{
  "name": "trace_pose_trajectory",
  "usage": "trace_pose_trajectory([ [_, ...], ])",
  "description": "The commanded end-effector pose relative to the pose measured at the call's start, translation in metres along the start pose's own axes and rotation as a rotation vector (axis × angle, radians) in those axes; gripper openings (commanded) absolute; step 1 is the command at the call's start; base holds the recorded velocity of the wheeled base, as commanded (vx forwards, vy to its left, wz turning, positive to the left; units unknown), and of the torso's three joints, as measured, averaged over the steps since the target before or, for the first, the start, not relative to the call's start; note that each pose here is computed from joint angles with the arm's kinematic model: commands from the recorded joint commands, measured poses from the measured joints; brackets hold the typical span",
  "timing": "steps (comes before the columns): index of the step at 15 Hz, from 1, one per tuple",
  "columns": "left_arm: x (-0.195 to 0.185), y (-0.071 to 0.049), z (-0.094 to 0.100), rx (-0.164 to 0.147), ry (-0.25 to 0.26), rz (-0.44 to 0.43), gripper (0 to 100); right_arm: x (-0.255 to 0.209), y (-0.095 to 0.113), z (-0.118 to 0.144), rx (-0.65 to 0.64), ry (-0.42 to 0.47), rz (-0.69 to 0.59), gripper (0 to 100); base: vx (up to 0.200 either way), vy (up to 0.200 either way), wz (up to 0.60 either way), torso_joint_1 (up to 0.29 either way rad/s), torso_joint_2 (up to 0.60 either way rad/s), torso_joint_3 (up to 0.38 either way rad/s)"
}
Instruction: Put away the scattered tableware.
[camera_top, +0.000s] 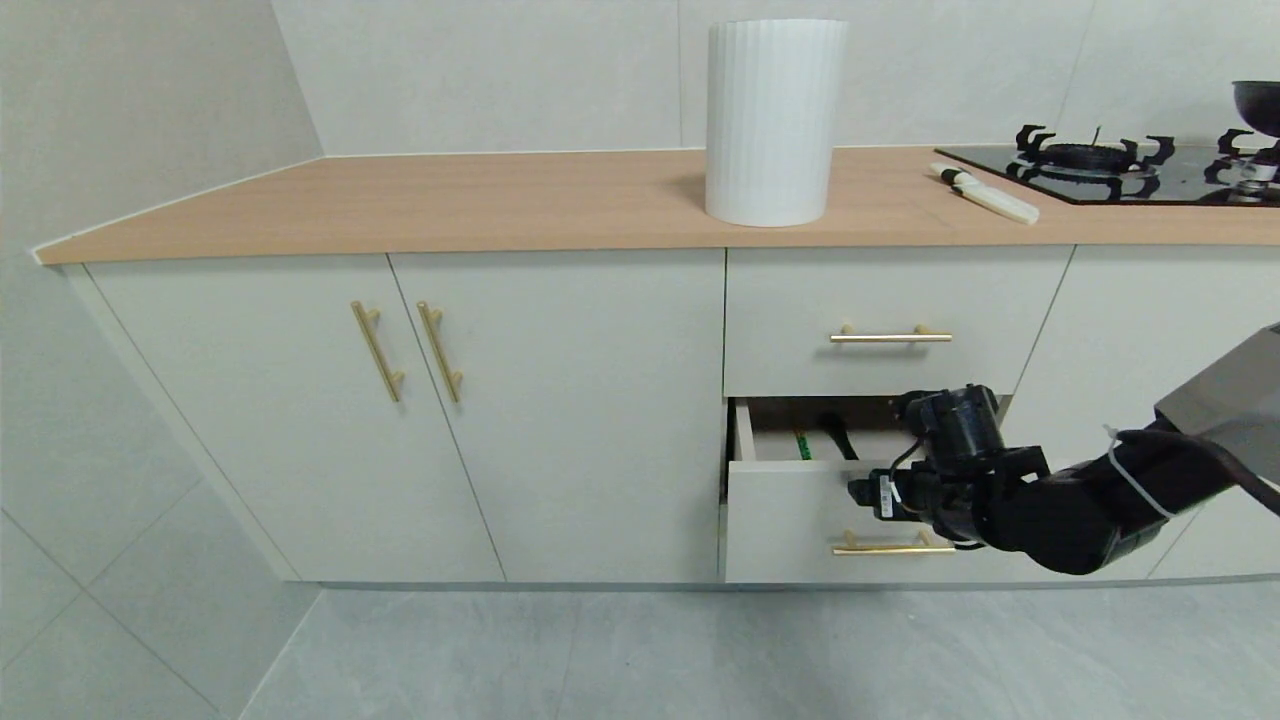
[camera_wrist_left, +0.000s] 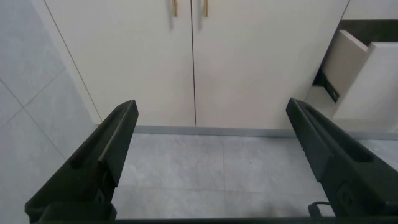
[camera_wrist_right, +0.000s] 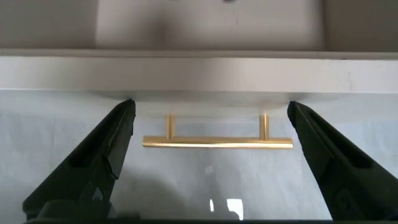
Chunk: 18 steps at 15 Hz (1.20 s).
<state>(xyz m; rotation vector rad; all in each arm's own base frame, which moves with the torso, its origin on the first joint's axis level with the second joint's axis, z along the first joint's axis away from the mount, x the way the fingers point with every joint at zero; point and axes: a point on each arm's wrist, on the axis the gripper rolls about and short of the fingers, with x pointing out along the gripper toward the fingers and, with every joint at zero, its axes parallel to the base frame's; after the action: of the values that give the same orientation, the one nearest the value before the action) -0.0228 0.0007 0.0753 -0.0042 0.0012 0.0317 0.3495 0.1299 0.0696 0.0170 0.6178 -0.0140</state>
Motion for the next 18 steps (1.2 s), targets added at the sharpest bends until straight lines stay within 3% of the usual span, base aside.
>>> trace_pose_trajectory([
  [1,0.0,0.0,0.0,0.0,0.0,0.001,100,0.019,0.004,0.0,0.001,0.004,-0.004,100,0.0,0.0,0.0,0.0,0.0,0.0],
  [8,0.0,0.0,0.0,0.0,-0.001,0.001,100,0.064,0.0,0.021,0.0,-0.074,-0.026,100,0.0,0.0,0.0,0.0,0.0,0.0],
  [18,0.0,0.0,0.0,0.0,0.0,0.001,100,0.098,-0.006,0.017,0.039,-0.205,-0.029,100,0.0,0.0,0.0,0.0,0.0,0.0],
])
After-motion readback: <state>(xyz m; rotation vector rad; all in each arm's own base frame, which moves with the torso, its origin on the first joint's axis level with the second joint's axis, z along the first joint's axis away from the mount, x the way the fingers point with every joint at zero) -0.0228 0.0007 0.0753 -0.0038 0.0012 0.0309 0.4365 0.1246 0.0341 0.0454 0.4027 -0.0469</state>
